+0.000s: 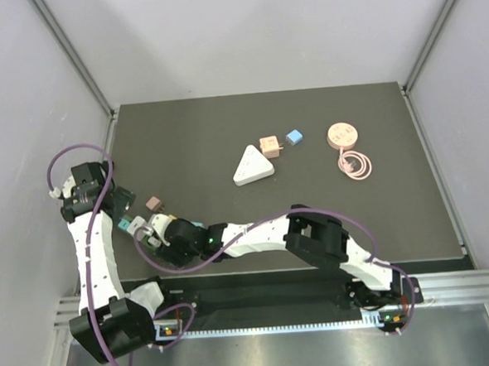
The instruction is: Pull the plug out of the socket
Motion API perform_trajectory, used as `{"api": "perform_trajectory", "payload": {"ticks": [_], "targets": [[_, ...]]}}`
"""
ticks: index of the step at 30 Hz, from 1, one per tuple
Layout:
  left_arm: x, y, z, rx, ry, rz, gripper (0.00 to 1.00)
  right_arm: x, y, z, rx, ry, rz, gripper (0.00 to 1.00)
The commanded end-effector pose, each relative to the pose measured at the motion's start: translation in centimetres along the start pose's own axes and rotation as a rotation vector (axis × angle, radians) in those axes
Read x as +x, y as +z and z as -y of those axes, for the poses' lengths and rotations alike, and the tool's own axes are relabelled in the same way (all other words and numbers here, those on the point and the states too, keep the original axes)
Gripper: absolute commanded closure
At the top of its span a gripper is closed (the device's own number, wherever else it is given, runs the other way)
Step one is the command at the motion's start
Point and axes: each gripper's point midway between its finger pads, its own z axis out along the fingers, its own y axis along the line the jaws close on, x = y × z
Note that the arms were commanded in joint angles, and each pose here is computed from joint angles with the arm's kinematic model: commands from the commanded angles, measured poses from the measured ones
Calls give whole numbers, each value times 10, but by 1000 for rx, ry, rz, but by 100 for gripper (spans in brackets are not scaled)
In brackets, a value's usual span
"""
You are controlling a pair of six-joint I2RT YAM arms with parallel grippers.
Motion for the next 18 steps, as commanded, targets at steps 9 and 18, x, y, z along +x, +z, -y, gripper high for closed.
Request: {"api": "perform_trajectory", "payload": {"ticks": [9,18], "targets": [[8,27,5,-96,-161,-82,5,-8,-13,31,110,-82,49,85],[-9,47,-6,-142,-185,-81,3,-10,-24,57,153,-90,61,95]]}}
